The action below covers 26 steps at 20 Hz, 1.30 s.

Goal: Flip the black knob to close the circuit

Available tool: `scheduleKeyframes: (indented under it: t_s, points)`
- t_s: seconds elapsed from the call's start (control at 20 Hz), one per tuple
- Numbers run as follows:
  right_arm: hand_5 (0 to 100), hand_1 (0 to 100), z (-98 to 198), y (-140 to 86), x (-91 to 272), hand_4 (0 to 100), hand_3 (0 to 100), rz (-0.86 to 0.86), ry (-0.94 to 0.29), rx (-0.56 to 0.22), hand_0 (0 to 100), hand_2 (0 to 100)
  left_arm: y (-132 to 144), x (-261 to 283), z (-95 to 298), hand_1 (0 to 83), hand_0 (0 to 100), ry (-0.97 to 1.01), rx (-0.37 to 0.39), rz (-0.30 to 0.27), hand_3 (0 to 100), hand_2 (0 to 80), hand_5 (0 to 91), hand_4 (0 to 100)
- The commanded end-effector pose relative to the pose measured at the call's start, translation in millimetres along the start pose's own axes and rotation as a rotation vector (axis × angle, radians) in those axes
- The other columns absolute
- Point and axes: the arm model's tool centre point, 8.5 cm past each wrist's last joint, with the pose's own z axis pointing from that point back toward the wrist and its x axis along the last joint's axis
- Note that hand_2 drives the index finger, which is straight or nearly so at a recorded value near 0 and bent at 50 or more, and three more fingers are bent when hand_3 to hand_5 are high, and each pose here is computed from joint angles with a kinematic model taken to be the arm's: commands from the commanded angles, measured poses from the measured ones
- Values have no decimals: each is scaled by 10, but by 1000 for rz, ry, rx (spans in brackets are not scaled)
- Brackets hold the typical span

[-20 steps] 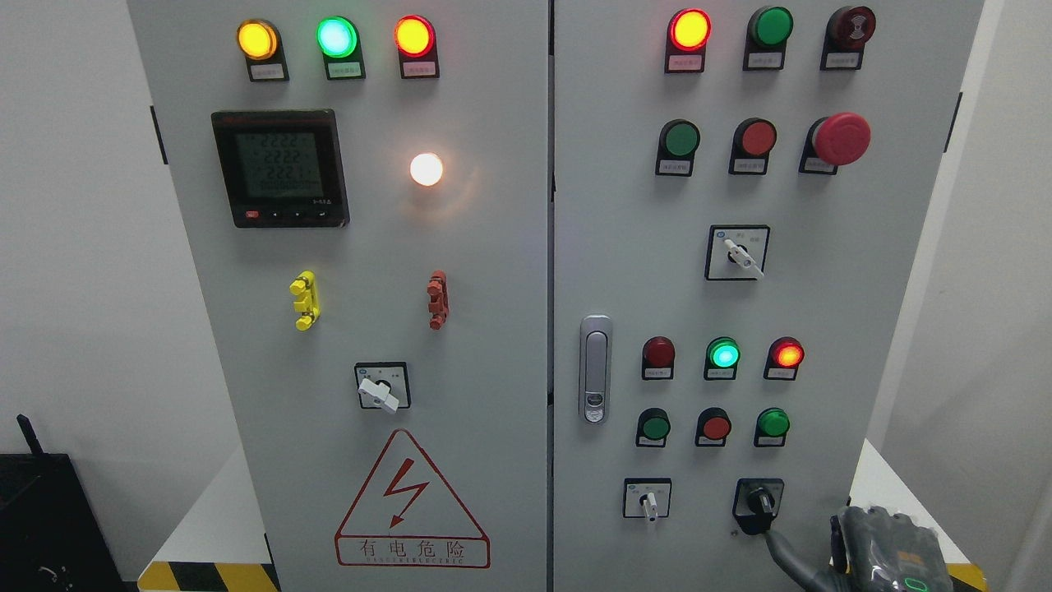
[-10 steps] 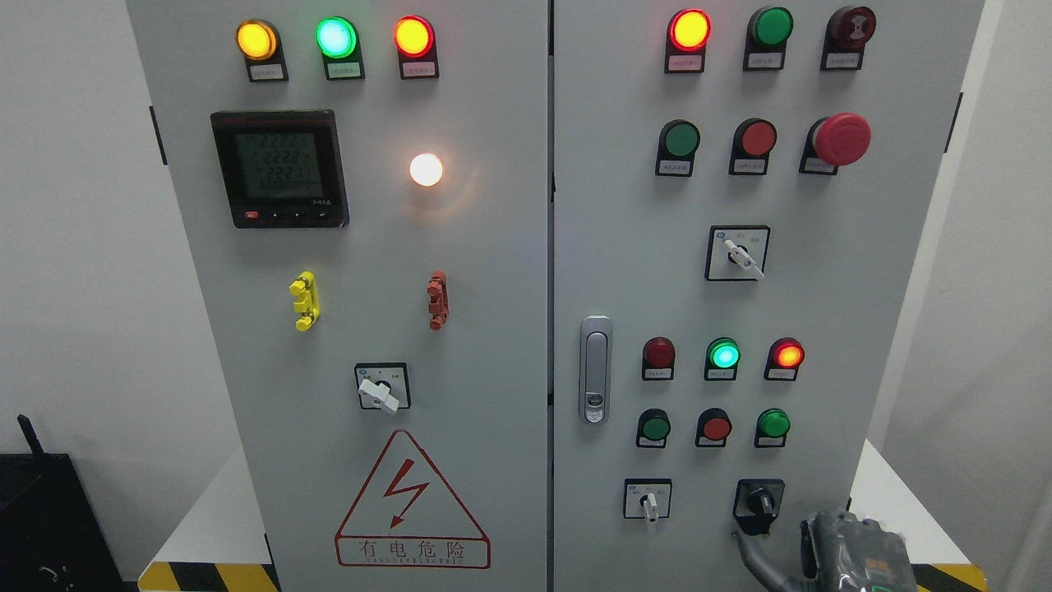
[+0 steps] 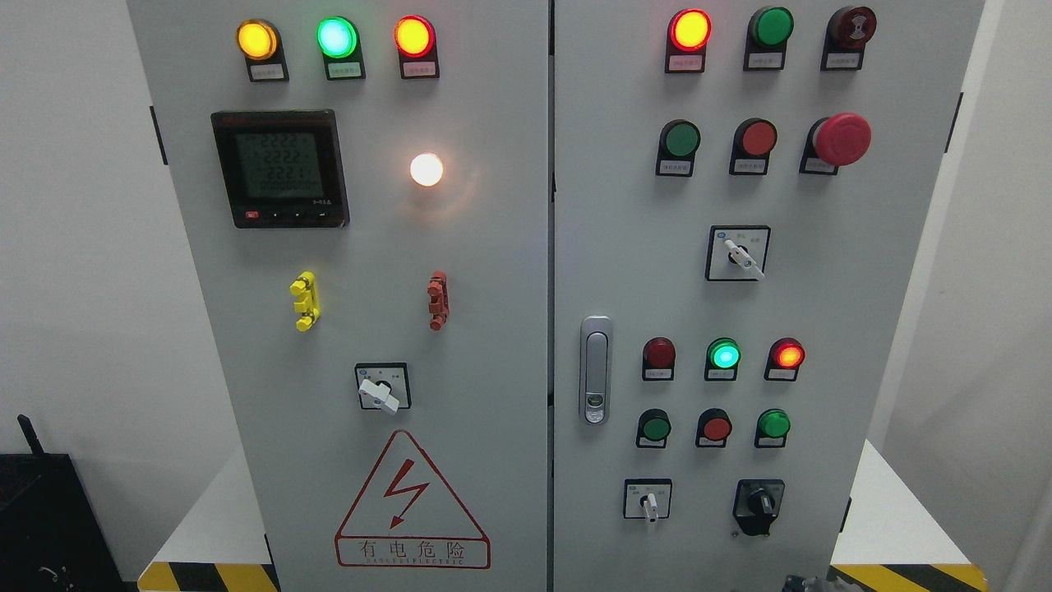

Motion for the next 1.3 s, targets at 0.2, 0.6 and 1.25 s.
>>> scheduleKeyframes:
  t_s: [0.2,0.6,1.25]
  points:
    - [0,0,854,-129,-111,81,107,-702,-139,-16,0,10,8,8,-1,0,0,-3,2,18,50,0,0,25]
    - [0,0,1074,-9,-205,8,26,-858,-156,57,0,0,-1,8,-1,0,0,-3,1,18,49,0,0,26]
    - [0,0,1129,156,-239,33,43,-866,-158,134,0,0,-2,8,-1,0,0,-3,1,18,49,0,0,24]
